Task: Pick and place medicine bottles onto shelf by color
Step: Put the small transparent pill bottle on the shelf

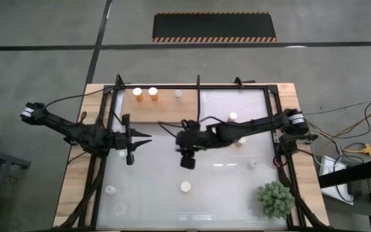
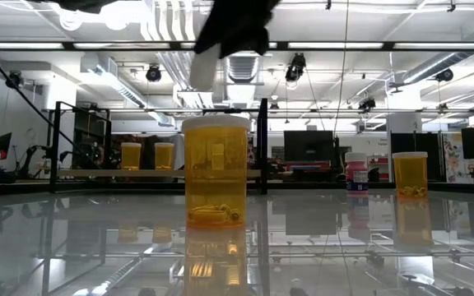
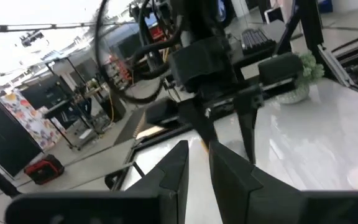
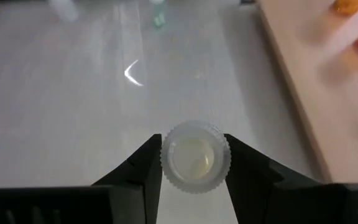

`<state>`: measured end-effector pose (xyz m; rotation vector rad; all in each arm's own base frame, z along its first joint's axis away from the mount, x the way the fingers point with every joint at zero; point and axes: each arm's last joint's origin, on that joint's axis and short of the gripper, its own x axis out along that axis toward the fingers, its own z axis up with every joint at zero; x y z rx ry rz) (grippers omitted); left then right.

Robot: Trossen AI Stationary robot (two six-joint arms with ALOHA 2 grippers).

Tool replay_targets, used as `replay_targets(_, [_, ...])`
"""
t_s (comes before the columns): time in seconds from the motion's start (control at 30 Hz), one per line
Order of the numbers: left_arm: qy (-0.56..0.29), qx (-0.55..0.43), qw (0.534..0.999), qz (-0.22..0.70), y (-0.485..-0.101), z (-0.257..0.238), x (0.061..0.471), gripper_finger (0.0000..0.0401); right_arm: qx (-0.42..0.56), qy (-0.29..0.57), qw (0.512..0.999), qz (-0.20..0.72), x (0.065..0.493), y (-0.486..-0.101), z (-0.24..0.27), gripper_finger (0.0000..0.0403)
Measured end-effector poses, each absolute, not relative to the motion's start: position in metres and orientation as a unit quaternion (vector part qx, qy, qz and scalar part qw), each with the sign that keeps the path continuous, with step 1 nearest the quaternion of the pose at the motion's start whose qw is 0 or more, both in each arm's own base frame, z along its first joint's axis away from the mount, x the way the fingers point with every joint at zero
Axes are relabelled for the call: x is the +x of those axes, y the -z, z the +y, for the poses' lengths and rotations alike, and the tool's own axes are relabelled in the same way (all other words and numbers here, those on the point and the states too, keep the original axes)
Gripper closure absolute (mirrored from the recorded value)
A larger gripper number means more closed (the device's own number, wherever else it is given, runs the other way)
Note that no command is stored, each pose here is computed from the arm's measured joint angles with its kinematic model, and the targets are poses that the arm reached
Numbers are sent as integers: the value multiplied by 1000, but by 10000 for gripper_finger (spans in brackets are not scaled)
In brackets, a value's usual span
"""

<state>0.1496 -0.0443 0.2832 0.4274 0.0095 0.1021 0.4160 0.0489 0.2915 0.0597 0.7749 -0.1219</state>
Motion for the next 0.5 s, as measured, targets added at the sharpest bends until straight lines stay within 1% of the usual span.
replay_targets(0.17, [-56,203,978,-11,-288,-42,144,354,42,95,929,356,451,-302,17,271])
replay_targets(0.27, [-57,199,978,-17,-289,-41,142,354,51,122,921,365,468,-300,-8,271])
replay_targets(0.37, [-58,198,978,-20,-290,-41,140,354,51,145,913,379,483,-292,-36,271])
replay_targets(0.5, [-58,197,978,-22,-291,-40,139,354,56,177,889,419,497,-269,-74,271])
